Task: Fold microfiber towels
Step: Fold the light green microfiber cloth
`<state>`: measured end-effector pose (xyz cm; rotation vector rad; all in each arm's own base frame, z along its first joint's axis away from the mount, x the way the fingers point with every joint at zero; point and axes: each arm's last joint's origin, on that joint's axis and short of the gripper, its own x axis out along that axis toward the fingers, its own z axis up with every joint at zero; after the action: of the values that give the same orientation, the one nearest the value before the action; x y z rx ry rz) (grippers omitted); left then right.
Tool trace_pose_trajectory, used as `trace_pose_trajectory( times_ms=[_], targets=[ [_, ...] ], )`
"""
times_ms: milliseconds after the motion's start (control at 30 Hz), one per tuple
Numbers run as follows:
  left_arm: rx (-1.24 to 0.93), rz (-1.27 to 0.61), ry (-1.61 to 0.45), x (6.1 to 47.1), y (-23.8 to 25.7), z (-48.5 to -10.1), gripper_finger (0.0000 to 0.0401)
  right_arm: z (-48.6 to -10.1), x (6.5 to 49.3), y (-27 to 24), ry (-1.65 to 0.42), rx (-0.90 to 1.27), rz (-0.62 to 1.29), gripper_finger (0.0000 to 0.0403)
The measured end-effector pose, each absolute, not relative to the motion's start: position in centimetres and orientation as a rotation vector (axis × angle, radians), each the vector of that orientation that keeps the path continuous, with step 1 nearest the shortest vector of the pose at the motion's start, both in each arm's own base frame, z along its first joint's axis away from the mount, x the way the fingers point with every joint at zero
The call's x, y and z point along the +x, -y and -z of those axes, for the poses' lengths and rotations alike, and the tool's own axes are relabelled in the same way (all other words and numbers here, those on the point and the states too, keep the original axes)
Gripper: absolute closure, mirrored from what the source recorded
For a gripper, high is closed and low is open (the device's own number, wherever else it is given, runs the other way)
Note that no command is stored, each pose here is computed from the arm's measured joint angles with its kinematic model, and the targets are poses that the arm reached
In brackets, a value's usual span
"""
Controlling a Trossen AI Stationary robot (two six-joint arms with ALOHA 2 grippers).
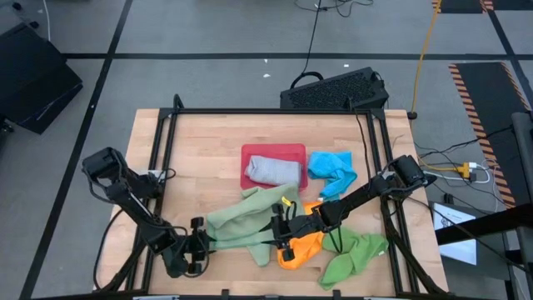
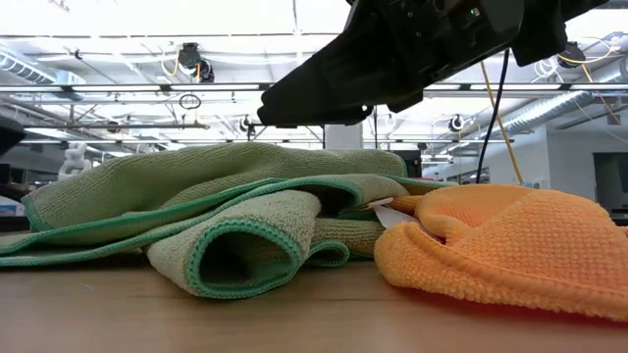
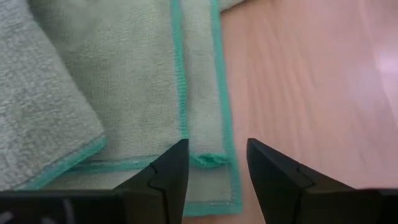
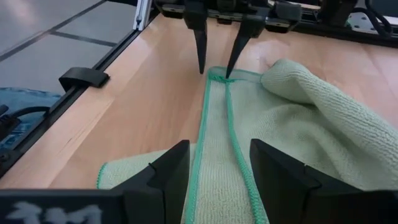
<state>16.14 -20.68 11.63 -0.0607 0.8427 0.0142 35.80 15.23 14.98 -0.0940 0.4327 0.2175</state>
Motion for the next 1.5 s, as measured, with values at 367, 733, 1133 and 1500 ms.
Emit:
trace_pose_trajectory(
  times_ms=[367,733,1133,1500],
  targets=[
    [-0.059,-0.047,-0.895,16.5,19.9,-11.4,0.0299,-15.0,35.8,-15.2,-0.430,-0.118,-0.221,0.0243],
    [-0.080,-0.048,-0.904,16.5,19.4,-12.4,0.0396,-15.0,35.8,-15.2,-0.430,-0.118,-0.221,0.0243],
    [-0.163,0.097,-0.964,14.6,19.0,-17.4,0.0399,-15.0,35.8,-15.2,-0.431,-0.112,-0.219,0.0243],
    [-0.163,0.073,-0.972,14.8,19.9,-16.1,0.0397,-15.0,35.8,-15.2,-0.430,-0.120,-0.221,0.0243]
  ],
)
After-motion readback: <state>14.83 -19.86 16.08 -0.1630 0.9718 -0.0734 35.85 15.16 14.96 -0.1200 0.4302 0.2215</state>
